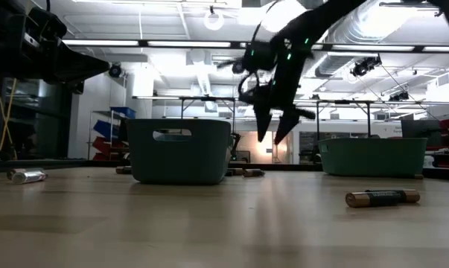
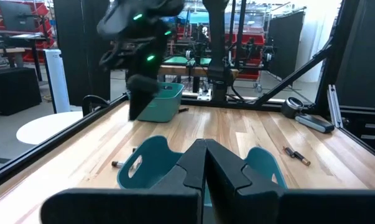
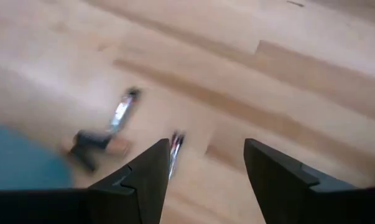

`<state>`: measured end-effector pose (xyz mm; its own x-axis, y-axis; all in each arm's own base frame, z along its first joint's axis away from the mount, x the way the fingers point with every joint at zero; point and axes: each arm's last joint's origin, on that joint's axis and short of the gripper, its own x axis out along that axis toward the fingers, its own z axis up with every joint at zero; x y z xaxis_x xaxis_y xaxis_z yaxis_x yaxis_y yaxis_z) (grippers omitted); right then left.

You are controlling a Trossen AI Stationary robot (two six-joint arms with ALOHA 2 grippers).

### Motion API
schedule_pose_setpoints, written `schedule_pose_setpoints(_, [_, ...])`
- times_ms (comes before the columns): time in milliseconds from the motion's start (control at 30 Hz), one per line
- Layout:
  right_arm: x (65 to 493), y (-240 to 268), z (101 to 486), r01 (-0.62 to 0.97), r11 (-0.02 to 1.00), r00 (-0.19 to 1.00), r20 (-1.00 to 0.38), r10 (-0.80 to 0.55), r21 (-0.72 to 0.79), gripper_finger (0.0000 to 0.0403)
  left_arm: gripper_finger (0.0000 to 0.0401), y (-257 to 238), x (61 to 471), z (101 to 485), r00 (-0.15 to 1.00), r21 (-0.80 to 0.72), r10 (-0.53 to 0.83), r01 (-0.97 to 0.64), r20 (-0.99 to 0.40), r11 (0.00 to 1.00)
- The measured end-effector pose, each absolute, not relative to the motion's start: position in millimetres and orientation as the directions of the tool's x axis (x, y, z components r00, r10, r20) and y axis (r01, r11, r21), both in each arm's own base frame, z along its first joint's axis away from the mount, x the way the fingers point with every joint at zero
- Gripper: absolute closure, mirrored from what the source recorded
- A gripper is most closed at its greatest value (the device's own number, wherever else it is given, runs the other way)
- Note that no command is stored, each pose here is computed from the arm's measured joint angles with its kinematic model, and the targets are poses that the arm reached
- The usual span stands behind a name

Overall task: Sort batteries
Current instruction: Put the silver battery into the green bin

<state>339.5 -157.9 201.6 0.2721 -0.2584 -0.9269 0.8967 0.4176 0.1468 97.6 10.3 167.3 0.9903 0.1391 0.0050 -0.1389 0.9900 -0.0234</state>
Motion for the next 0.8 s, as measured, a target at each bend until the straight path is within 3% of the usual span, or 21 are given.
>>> schedule_pose_setpoints(233, [354.8, -167.0, 168.2, 0.877, 0.453, 0.238, -0.963, -0.127, 0.157, 0.0204, 0.04, 10.3, 97.6, 167.3, 0.99, -0.024, 0.139, -0.139, 0.005, 0.99])
schedule_pose_setpoints(500, [365.8, -144.8, 164.4, 0.858, 0.51, 0.192, -0.957, -0.218, 0.056, 0.0207, 0.04, 10.3, 97.6, 167.3, 0.99, -0.023, 0.139, -0.139, 0.005, 0.99])
schedule_pose_setpoints(800, [373.0, -142.3, 132.4, 0.879, 0.477, 0.116, -0.97, -0.213, 0.001, 0.0279, 0.04, 10.3, 97.6, 167.3, 0.99, -0.023, 0.139, -0.139, 0.005, 0.99])
